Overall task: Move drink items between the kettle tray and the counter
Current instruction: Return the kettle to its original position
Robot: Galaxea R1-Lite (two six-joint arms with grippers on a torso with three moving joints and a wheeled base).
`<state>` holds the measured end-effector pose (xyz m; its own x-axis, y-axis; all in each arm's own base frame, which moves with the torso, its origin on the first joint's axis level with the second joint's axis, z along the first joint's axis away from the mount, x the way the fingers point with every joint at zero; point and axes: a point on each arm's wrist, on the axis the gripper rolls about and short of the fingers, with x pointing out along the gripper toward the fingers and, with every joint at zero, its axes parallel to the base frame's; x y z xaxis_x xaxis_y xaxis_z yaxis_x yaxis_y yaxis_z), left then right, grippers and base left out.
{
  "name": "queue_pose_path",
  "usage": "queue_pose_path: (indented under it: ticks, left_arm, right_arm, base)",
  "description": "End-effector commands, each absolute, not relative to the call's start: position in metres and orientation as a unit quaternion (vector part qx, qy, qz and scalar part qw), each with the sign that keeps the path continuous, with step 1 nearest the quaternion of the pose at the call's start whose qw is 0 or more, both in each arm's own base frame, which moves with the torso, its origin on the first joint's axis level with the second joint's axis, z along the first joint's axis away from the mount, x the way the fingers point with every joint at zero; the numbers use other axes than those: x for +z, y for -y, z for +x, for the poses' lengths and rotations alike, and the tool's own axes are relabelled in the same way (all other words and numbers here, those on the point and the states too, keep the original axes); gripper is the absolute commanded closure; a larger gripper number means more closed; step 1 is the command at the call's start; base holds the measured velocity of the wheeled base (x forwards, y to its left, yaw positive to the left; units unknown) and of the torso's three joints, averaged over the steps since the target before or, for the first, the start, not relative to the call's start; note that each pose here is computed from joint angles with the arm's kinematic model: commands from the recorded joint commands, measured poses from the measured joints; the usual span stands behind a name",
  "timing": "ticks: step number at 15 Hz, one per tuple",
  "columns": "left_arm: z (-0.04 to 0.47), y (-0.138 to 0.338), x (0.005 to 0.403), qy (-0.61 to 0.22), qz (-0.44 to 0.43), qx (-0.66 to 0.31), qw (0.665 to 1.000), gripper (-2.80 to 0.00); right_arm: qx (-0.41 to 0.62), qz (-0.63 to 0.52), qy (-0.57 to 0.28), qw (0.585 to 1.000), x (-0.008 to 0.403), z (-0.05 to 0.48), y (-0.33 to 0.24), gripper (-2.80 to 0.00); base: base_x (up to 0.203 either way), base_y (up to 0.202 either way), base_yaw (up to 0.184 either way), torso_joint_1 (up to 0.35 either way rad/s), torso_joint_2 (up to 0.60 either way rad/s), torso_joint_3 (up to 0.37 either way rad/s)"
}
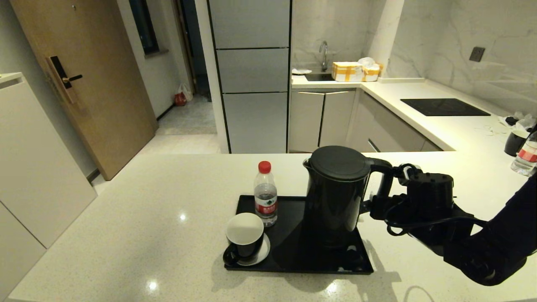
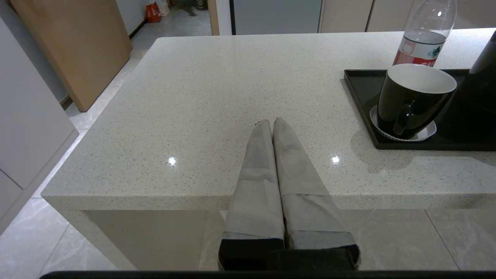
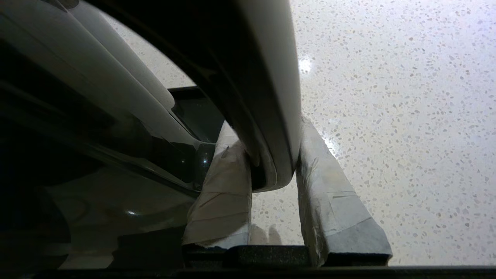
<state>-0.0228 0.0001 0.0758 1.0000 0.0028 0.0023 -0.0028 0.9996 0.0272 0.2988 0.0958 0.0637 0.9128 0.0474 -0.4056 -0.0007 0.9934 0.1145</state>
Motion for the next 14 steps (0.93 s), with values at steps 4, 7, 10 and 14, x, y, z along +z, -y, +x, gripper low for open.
queue_pose_path:
  ticks: [4, 7, 10, 14]
  left_arm:
    - [-0.023, 0.000, 0.076, 0.002, 0.014, 0.002, 1.000, 0.00]
    - [-0.023, 0.000, 0.076, 0.002, 0.014, 0.002, 1.000, 0.00]
    - [-0.023, 0.000, 0.076, 0.002, 0.014, 0.002, 1.000, 0.00]
    - [-0.023, 0.000, 0.076, 0.002, 0.014, 0.002, 1.000, 0.00]
  right_arm:
    - [0.005, 0.063, -0.228, 0.972, 0.054, 0.294, -0.093, 0.00]
    - [0.001, 0.065, -0.234, 0.970, 0.051, 0.294, -0.093, -2.80]
    - [0.002, 0.066, -0.232, 0.971, 0.052, 0.293, -0.092, -2.80]
    - [0.010, 0.073, -0.218, 0.973, 0.066, 0.282, -0.089, -2.80]
  base:
    - [0.000, 0.000, 0.000, 0.000, 0.00, 0.000]
    - [0.000, 0.000, 0.000, 0.000, 0.00, 0.000]
    - [0.000, 0.000, 0.000, 0.000, 0.00, 0.000]
    - [0.000, 0.000, 0.000, 0.000, 0.00, 0.000]
